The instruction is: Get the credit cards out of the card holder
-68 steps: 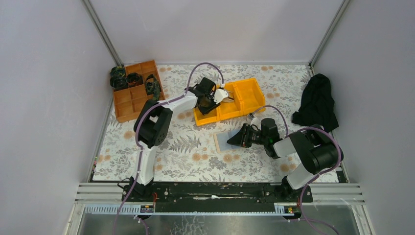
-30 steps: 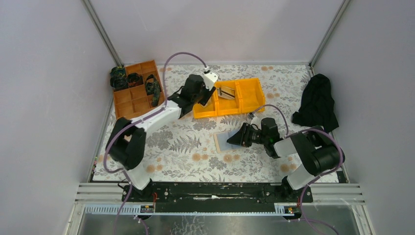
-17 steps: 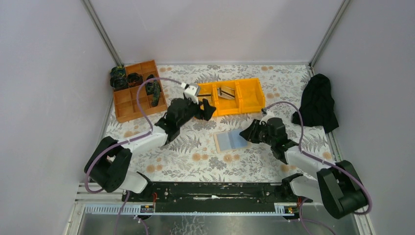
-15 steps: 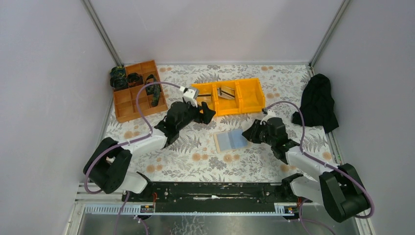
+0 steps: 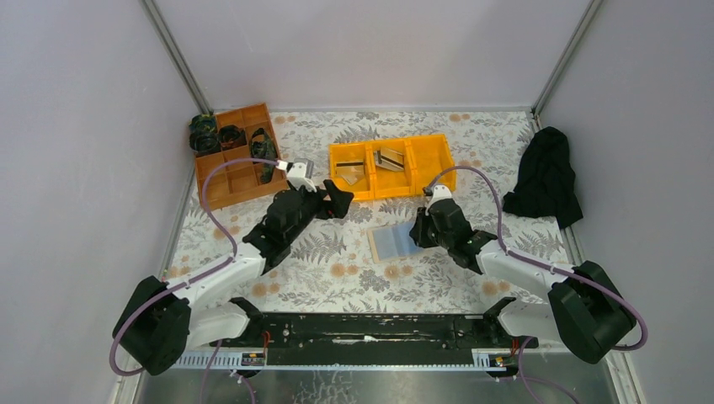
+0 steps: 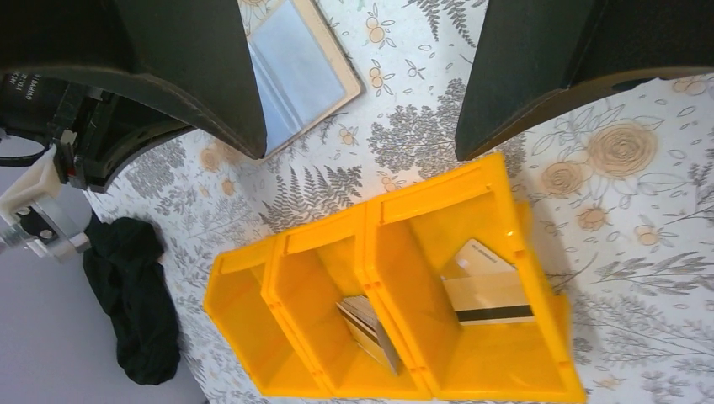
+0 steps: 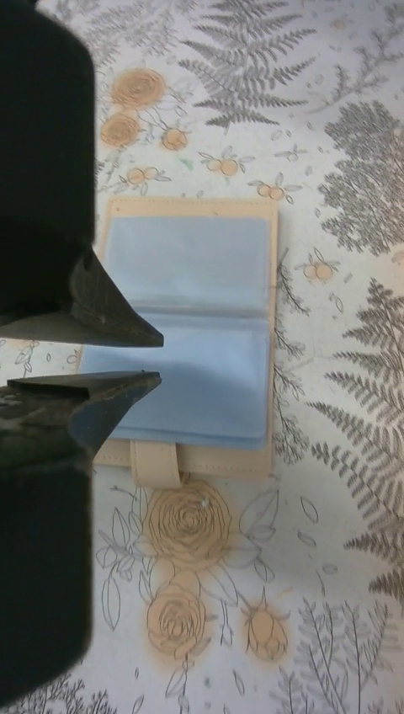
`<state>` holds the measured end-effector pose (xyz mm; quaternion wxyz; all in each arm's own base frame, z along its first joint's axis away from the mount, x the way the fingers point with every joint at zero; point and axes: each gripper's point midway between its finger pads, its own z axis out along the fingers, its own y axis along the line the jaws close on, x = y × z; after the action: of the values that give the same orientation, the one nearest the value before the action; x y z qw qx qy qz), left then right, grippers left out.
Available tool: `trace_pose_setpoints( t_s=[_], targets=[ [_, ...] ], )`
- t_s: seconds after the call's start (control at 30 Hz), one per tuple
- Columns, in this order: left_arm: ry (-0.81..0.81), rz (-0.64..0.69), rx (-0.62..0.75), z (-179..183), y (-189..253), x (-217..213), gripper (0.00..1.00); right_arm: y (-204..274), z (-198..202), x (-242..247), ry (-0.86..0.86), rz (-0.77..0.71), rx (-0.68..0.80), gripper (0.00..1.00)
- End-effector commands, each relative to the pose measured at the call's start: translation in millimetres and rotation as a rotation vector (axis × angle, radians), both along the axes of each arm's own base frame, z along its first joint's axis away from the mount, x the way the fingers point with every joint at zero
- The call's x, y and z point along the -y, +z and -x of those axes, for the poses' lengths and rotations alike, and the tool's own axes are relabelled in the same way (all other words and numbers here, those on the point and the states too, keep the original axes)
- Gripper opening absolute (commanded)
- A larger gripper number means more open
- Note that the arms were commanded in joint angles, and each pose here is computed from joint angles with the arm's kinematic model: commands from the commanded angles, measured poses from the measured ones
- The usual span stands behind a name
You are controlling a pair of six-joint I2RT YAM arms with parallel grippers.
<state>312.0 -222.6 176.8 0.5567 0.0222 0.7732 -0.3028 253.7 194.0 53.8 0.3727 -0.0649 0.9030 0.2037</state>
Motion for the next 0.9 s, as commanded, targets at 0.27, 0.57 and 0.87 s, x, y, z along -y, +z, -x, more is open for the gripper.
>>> trace_pose_setpoints(
  t_s=[0.27, 0.57, 0.87],
  targets=[
    [0.067, 0.007, -0.096, 6.1, -25.7, -10.1, 0.92, 26.5, -36.5, 32.2, -0.173, 0.156, 0.144, 0.96],
    [0.044, 0.006, -0.106, 7.2, -30.4, -5.8, 0.92, 29.3, -43.7, 48.7, -0.24, 0.226, 0.176, 0.99],
    [0.058, -0.011, -0.125, 4.7, -37.9, -6.7, 0.92, 19.5, -46.5, 51.5, -0.264, 0.245, 0.167, 1.0]
  ],
)
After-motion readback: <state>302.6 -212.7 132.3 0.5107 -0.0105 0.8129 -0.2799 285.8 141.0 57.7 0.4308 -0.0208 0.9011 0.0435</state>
